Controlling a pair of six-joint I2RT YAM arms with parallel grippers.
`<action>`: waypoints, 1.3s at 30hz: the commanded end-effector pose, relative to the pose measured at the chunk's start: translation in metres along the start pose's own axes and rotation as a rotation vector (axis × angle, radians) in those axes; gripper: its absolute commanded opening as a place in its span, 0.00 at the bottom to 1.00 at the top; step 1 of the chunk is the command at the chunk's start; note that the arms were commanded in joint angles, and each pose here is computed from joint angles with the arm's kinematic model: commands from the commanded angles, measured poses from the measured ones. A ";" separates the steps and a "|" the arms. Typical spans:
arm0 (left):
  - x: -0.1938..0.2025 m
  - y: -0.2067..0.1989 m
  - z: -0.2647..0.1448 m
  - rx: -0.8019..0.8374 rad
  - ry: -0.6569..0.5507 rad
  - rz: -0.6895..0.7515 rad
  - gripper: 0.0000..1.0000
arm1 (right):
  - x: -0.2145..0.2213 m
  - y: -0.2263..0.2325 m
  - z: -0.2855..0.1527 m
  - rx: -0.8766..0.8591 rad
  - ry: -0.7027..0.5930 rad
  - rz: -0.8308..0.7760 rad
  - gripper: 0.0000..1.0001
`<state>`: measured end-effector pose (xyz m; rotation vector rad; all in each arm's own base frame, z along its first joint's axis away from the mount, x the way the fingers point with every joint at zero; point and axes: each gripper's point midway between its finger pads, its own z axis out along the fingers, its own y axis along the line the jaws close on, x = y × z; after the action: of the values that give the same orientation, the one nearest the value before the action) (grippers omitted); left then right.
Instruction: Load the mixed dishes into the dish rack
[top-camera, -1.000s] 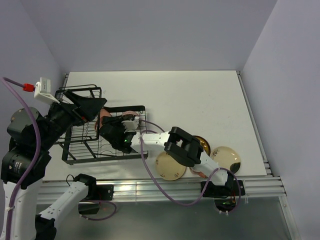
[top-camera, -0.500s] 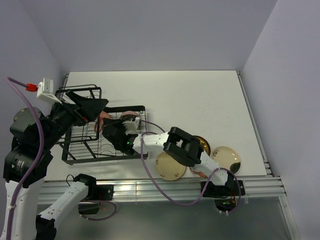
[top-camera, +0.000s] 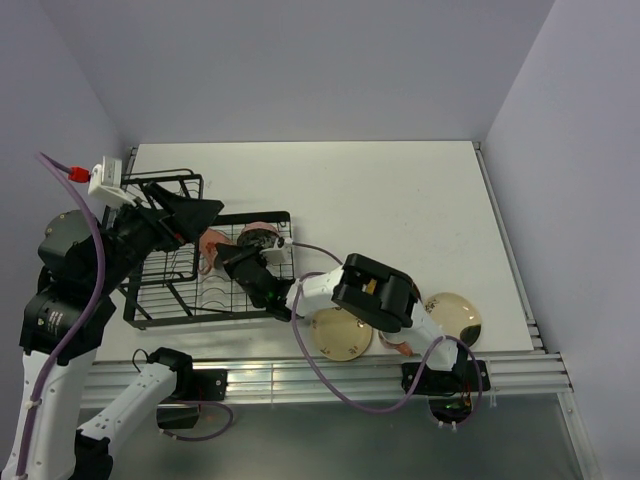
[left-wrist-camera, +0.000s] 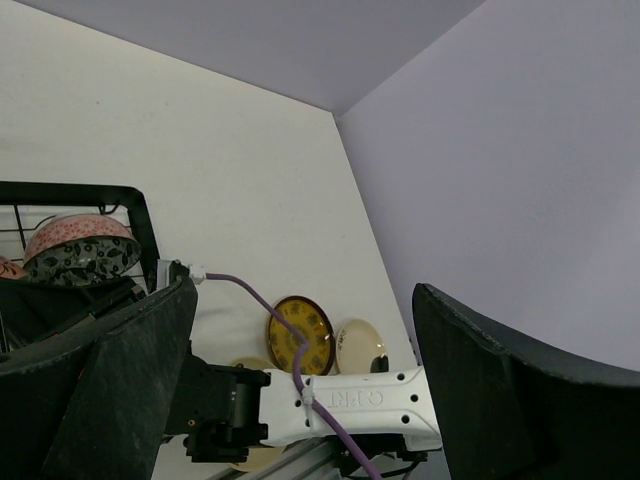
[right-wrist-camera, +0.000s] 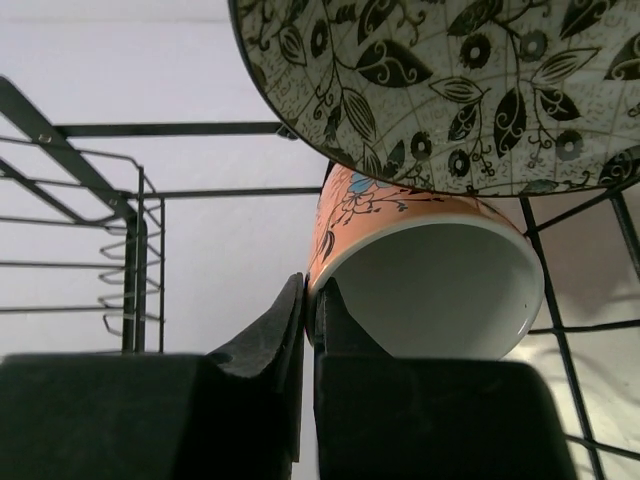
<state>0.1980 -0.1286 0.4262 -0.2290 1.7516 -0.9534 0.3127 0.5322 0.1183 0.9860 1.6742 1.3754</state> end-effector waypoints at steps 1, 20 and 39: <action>-0.010 -0.006 0.001 0.030 -0.043 0.045 0.95 | -0.017 0.033 -0.008 -0.066 -0.002 0.000 0.00; -0.001 0.012 0.020 -0.015 -0.009 0.063 0.95 | -0.028 0.075 -0.040 -0.207 0.119 0.076 0.00; -0.001 0.016 0.026 -0.034 0.001 0.069 0.95 | -0.026 0.114 -0.086 -0.298 0.183 0.060 0.00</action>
<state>0.2215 -0.1333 0.4001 -0.2101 1.8150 -0.8996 0.2650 0.4963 0.1486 0.7580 1.7598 1.5261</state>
